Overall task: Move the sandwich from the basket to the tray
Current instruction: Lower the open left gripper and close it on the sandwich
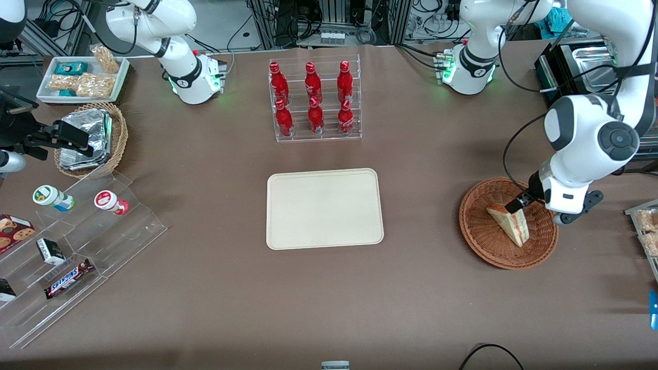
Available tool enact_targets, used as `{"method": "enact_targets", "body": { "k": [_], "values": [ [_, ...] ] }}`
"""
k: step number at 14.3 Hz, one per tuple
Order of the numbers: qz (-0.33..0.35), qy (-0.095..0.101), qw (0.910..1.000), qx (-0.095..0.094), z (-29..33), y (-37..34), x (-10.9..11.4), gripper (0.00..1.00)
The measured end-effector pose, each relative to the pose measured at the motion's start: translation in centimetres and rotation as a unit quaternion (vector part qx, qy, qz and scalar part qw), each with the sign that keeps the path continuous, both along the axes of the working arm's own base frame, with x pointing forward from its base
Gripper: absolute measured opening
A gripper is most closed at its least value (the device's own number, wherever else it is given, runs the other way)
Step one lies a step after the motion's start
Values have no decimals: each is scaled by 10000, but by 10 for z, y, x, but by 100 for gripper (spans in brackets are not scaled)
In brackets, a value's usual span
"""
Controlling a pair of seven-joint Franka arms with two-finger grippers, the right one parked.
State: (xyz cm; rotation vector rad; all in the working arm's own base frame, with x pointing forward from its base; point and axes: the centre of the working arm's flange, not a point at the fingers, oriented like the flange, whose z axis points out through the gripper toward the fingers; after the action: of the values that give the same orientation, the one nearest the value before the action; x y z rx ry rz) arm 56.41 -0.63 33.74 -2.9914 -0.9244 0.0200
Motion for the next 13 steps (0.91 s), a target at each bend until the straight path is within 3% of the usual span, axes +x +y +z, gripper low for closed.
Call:
{"method": "enact_targets", "body": {
  "k": [4,8,13],
  "values": [
    [107,-32,9999,-2,-43,2,9,100],
    [188,167,9997,2,-77,11,8,96],
    [186,252,9995,5,-77,11,9,43]
  ]
}}
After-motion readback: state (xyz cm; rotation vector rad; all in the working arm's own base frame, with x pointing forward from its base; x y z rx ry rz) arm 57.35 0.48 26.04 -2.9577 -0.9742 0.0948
